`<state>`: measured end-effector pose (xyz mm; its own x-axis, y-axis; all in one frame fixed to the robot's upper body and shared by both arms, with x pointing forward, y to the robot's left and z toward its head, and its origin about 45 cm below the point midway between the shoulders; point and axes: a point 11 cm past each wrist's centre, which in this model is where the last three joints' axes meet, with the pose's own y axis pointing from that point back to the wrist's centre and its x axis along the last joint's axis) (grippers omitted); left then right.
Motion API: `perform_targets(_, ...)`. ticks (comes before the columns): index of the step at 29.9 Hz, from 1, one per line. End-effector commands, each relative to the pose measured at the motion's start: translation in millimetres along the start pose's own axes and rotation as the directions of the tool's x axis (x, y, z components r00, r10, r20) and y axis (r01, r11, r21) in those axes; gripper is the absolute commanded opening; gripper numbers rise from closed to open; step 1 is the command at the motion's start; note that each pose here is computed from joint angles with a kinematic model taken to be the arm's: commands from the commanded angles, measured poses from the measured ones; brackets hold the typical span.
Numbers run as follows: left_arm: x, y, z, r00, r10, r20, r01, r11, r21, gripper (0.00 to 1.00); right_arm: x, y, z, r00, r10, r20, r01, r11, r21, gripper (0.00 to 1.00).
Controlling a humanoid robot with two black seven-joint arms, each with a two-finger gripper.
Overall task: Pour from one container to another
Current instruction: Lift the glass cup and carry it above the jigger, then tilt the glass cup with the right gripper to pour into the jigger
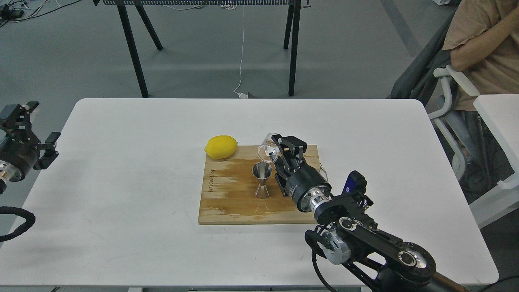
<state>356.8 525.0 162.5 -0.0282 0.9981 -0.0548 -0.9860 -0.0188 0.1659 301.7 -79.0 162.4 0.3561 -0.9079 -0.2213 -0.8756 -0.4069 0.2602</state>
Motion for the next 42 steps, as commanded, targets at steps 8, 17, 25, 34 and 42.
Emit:
perform_targets(8,-2.5,-0.8,-1.8,1.000,-0.004,-0.005,0.004,1.000,0.001,0.99,-6.9,-3.3,1.0,0.999,-0.026,-0.048,0.026,1.000,-0.001,0.41)
perform_targets(17,-2.5,-0.8,-1.8,1.000,-0.004,-0.005,0.004,1.000,0.001,0.99,-8.3,-1.9,4.6,0.995,-0.036,-0.094,0.036,0.999,0.001,0.41)
perform_targets(25,-3.1,-1.1,-2.3,1.000,-0.005,-0.006,0.005,1.000,0.001,0.99,-11.2,-0.6,6.7,0.991,-0.049,-0.127,0.050,0.999,0.005,0.41)
perform_targets(34,-2.5,-0.8,-1.8,1.000,-0.004,-0.005,0.004,1.000,0.001,0.99,-5.6,-2.4,10.9,0.984,-0.034,-0.175,0.036,0.999,0.010,0.41)
perform_targets(42,-2.5,-0.8,-1.8,1.000,-0.004,-0.005,0.004,1.000,0.001,0.99,-2.8,-3.1,11.4,0.978,-0.027,-0.209,0.032,0.999,0.020,0.41)
